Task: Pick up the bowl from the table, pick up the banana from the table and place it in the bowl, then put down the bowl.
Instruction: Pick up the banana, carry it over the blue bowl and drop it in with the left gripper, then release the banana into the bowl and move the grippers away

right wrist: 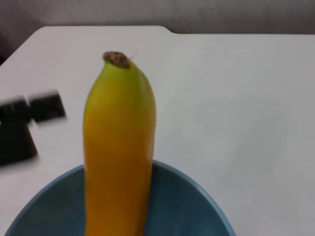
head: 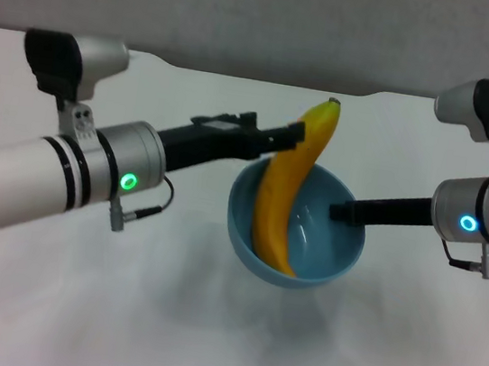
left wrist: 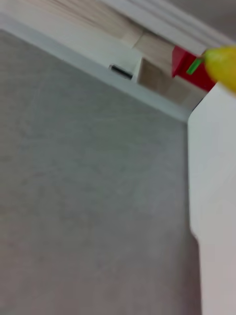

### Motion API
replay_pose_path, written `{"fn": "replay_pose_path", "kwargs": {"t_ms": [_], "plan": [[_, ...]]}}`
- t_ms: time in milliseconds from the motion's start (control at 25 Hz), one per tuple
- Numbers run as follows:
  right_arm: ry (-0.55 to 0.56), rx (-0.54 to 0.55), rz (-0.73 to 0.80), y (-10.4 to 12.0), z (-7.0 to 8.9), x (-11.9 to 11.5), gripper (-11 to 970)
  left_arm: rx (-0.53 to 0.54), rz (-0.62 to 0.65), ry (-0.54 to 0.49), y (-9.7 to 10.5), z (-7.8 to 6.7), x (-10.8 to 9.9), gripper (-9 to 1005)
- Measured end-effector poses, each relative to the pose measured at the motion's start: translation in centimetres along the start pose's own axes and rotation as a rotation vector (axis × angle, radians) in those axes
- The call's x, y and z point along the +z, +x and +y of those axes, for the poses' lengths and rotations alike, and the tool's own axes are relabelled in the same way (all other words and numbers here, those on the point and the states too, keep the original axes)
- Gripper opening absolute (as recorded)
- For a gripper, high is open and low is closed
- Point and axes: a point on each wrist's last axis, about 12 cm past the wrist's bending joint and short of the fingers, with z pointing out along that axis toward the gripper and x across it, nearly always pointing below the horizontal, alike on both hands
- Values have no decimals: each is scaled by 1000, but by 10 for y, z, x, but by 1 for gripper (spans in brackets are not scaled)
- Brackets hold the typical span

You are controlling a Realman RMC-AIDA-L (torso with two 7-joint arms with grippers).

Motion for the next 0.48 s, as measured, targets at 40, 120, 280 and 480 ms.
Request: {"fn": "replay_pose_path", "kwargs": {"t_ms": [40,120,280,480], "plan": [[5,3,6,1,-2,0,26,1,-7,-14,-3,3,-1,800],[10,8,18,4,-4,-1,25,3,-13,-27,-5,6,-2,874],[11,8,27,2,-4,-1,25,105,-44,-189,-26,39,-19,899],[24,-2,49,-5,-1,0,26,186,-5,-306,-30,57,-28,897]]}}
